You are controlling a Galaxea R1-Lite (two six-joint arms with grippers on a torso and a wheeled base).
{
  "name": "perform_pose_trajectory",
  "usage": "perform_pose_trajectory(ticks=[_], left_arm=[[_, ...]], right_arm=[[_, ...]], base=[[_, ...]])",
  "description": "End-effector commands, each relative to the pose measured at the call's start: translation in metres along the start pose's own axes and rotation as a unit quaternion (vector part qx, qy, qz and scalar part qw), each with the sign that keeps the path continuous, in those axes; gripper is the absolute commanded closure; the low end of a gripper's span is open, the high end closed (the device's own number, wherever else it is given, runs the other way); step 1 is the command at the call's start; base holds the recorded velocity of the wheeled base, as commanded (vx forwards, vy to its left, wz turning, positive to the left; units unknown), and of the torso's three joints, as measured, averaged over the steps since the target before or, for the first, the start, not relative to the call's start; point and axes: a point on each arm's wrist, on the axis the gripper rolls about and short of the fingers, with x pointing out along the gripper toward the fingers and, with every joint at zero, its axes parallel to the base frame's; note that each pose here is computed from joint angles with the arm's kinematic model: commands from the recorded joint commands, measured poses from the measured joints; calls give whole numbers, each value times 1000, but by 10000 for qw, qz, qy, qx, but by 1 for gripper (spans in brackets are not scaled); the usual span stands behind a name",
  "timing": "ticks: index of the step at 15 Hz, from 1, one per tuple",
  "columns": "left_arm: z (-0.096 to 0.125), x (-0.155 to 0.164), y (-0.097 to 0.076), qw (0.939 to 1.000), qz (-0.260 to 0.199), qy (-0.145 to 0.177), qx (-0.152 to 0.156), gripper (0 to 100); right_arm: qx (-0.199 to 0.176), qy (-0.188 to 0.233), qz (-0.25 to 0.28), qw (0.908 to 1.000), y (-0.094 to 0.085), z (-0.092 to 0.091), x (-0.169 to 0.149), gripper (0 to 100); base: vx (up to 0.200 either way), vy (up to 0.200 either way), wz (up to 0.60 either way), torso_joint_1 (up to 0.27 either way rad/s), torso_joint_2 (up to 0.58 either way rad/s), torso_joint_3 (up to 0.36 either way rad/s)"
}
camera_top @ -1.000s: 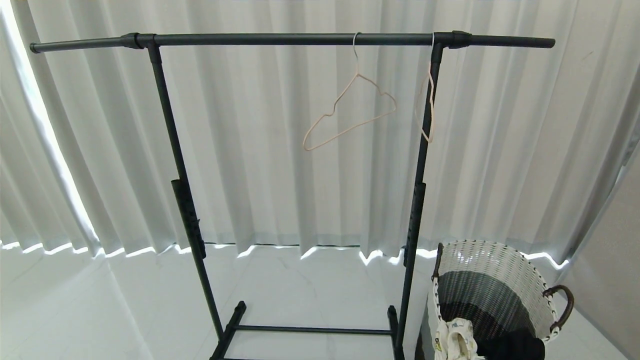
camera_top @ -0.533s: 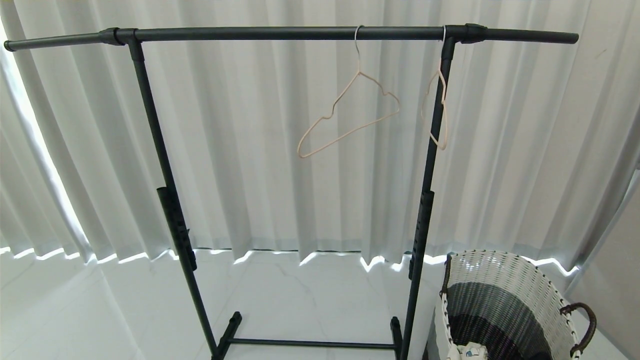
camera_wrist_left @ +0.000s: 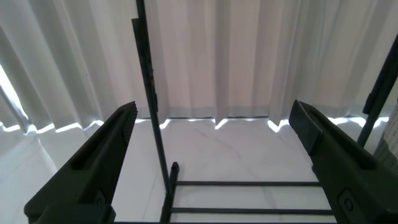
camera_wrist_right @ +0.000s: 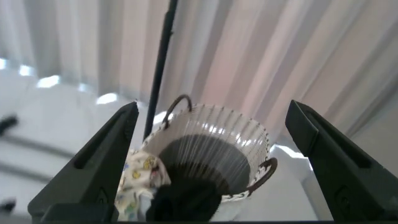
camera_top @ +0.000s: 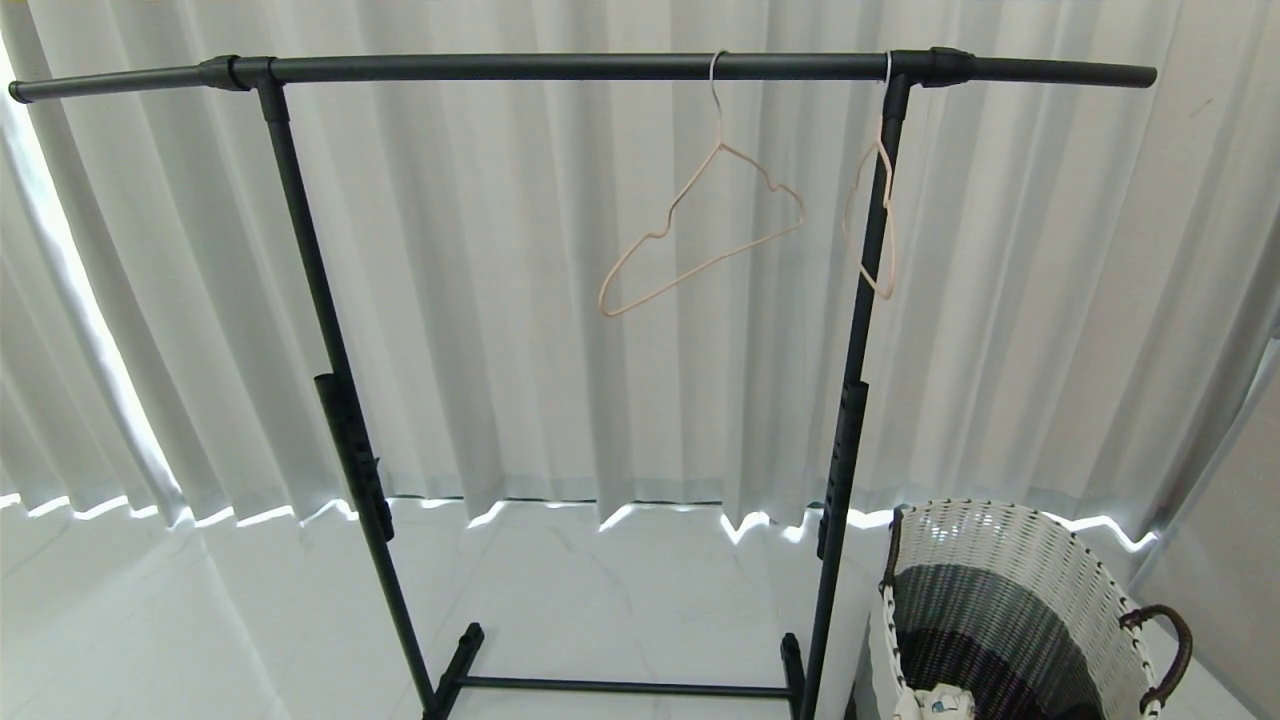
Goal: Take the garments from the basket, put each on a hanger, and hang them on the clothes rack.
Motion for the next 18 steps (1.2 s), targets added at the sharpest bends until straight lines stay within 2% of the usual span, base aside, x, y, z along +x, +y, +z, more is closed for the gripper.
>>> perform_pose_trajectory(ticks=[1, 2, 3, 4, 6, 7, 8, 9, 11, 12, 13, 14, 15, 16, 17, 18], left_arm=[[0, 0, 0, 10000, 5, -3, -3, 0], [0, 0, 0, 10000, 5, -3, -3, 0], [0, 0, 0, 10000, -3, -4, -3, 0], [0, 0, 0, 10000, -3, -4, -10, 0], [0, 0, 0, 10000, -3, -4, -10, 0], [0, 0, 0, 10000, -3, -4, -10, 0], [0, 0, 0, 10000, -3, -4, -10, 0], [0, 0, 0, 10000, -3, -4, -10, 0], [0, 0, 0, 10000, -3, -4, -10, 0], [0, 0, 0, 10000, -3, -4, -10, 0], [0, 0, 0, 10000, -3, -4, -10, 0], [0, 0, 0, 10000, -3, -4, -10, 0], [0, 0, 0, 10000, 5, -3, -10, 0], [0, 0, 0, 10000, -3, -4, -10, 0], [0, 0, 0, 10000, -3, -4, -10, 0], [0, 0, 0, 10000, -3, -4, -10, 0]], right_arm=[[-534, 1582, 967, 9812, -18, 52, 72, 0], [-705, 2001, 1177, 9701, -20, 56, 95, 0], [-875, 2537, 1478, 9519, -22, 50, 127, 0], [-1006, 2921, 1671, 9363, -22, 39, 145, 0], [-1358, 3669, 2142, 8950, -20, 9, 170, 0], [-1370, 3903, 2262, 8819, -18, -1, 175, 0], [-1485, 4303, 2252, 8614, -17, -15, 176, 0], [-1700, 4742, 1977, 8409, -16, -27, 172, 0], [-1749, 5204, 1970, 8123, -13, -46, 160, 0], [-1719, 5348, 2035, 8019, -11, -53, 156, 0], [-1709, 5428, 2088, 7954, -9, -61, 153, 0], [-1713, 5445, 2096, 7939, -8, -63, 152, 0], [-1898, 5444, 2250, 7855, -5, -77, 149, 0], [-1970, 5403, 2284, 7856, -4, -84, 152, 0], [-2026, 5315, 2254, 7910, -3, -90, 156, 0], [-2109, 5300, 2223, 7907, -3, -96, 161, 0]], base=[[0, 0, 0, 0, 0, 0], [0, 0, 0, 0, 0, 0], [0, 0, 0, 0, 0, 0], [0, 0, 0, 0, 0, 0], [0, 0, 0, 0, 0, 0], [0, 0, 0, 0, 0, 0], [0, 0, 0, 0, 0, 0], [0, 0, 0, 0, 0, 0], [0, 0, 0, 0, 0, 0], [0, 0, 0, 0, 0, 0], [0, 0, 0, 0, 0, 0], [0, 0, 0, 0, 0, 0], [0, 0, 0, 0, 0, 0], [0, 0, 0, 0, 0, 0], [0, 0, 0, 0, 0, 0], [0, 0, 0, 0, 0, 0]])
